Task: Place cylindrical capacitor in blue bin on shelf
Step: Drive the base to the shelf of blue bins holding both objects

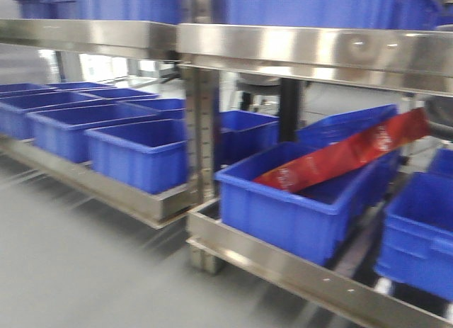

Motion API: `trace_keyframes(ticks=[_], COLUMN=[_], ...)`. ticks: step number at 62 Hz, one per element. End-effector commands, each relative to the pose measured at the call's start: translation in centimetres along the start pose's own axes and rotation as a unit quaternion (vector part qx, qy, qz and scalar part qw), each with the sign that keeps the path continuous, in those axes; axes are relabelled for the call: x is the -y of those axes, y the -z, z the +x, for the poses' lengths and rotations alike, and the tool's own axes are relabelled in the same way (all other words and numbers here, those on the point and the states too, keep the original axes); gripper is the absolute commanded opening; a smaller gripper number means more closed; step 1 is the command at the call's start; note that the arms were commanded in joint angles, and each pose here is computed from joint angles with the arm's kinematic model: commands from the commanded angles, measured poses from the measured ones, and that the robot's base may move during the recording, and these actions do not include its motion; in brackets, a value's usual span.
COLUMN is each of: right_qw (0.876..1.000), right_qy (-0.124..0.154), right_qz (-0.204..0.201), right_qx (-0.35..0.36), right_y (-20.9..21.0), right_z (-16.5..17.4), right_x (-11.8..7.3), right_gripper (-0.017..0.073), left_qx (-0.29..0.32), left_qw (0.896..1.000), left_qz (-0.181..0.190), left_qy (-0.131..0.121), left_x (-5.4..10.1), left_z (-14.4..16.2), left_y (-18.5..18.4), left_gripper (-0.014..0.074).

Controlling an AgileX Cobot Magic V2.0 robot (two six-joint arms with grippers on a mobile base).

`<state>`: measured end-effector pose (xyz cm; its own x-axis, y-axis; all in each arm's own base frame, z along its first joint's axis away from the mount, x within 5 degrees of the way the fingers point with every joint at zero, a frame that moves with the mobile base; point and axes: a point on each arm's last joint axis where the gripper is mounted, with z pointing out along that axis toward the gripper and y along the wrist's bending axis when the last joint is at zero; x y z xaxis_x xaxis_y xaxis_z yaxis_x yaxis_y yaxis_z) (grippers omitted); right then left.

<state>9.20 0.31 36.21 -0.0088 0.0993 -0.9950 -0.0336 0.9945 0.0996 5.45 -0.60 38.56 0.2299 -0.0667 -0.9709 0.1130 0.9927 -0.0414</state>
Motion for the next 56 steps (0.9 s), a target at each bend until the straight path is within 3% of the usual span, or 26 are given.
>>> trace_keyframes(ticks=[1, 56], right_qw=[1.0, 1.0], right_qy=[0.004, 0.004], right_qz=[0.001, 0.001], right_qx=[0.014, 0.014], right_y=[0.13, 0.13], right_z=[-0.22, -0.22], right_x=[0.03, 0.03], right_gripper=[-0.0163, -0.0163], left_qx=[0.012, 0.012], left_qw=[1.0, 1.0], left_qz=[0.002, 0.002], left_qy=[0.0, 0.0], left_x=[0.03, 0.03], left_z=[-0.26, -0.26], left_y=[0.09, 0.09], left_gripper=[-0.0111, -0.0111])
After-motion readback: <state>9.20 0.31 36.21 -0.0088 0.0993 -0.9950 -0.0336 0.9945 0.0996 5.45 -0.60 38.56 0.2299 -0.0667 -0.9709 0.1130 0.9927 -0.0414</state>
